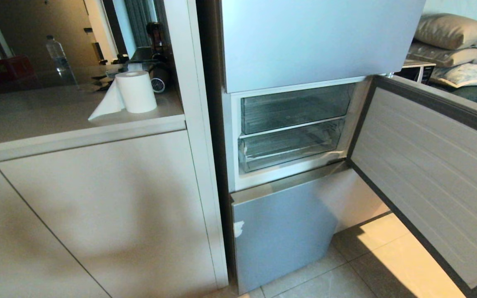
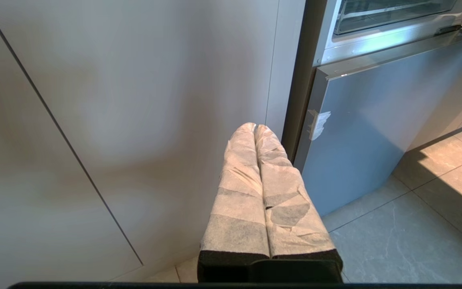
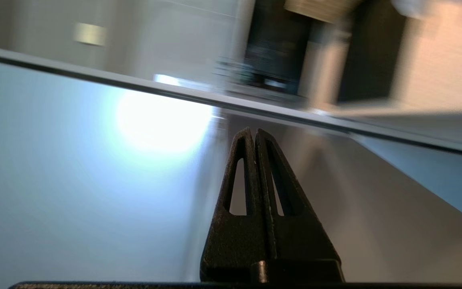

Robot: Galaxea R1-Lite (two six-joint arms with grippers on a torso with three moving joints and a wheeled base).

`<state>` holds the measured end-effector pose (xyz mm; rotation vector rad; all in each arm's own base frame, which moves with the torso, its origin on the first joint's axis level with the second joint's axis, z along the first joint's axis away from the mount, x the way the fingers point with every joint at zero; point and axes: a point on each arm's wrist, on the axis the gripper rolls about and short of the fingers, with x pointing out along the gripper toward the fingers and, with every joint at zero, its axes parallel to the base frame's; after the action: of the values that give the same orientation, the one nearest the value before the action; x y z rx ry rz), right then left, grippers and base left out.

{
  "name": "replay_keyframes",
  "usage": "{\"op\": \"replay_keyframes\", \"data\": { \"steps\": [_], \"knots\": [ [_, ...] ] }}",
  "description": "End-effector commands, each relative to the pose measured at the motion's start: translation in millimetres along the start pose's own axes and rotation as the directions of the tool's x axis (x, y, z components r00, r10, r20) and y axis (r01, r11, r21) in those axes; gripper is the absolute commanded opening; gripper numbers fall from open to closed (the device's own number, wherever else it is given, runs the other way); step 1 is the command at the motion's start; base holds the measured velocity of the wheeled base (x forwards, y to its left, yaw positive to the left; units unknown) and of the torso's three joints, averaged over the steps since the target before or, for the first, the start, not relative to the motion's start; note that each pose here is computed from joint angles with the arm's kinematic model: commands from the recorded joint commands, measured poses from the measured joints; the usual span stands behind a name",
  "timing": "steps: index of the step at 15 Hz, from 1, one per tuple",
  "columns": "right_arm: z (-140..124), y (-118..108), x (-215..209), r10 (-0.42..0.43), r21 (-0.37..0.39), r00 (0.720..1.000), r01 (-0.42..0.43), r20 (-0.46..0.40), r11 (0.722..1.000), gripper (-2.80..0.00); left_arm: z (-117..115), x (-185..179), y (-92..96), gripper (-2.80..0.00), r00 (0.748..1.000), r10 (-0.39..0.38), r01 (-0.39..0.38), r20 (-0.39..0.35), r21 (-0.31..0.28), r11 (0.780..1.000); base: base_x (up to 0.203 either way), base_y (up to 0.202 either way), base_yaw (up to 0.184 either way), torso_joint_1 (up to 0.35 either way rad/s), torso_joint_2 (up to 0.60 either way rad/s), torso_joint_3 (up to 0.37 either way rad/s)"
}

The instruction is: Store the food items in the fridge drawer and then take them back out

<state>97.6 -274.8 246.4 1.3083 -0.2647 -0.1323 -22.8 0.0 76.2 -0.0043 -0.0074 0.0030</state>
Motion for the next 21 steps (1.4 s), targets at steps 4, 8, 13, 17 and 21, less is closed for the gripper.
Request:
{"op": "replay_keyframes", "data": {
  "steps": [4,8,13,17,21],
  "knots": [
    [0.4,3.2,6.1,0.015,-0.158,0.996,-0.002,0.084,0.987,-2.80,-0.4,0.2,0.0,-2.80,1.000,0.000,0.000,-0.003,0.000,1.000,0.000,0.000,0.000,0.000,0.00,0.000],
    [-87.1,-42.2,53.3,-0.212,-0.382,0.973,0.230,0.088,0.895,-2.80,-0.3,0.2,0.0,-2.80,1.000,0.000,0.000,-0.002,0.000,1.000,0.000,0.000,0.000,0.000,0.00,0.000],
    [-228.9,-27.4,86.4,-0.252,-0.484,0.955,0.150,-0.153,0.862,-2.80,-0.4,0.2,0.0,-2.80,1.000,0.000,0.000,-0.003,0.000,1.000,0.000,0.000,0.000,0.000,0.00,0.000],
    [-340.4,1.0,67.4,-0.206,-0.535,0.905,-0.028,-0.372,0.845,-2.80,-0.4,0.2,0.0,-2.80,1.000,0.000,0.000,-0.003,0.000,1.000,0.000,0.000,0.000,0.000,0.00,0.000],
    [-449.0,10.2,87.0,-0.191,-0.557,0.869,-0.112,-0.456,0.823,-2.80,-0.4,0.2,0.0,-2.80,1.000,0.000,0.000,-0.003,0.000,1.000,0.000,0.000,0.000,0.000,0.00,0.000]
  ]
}}
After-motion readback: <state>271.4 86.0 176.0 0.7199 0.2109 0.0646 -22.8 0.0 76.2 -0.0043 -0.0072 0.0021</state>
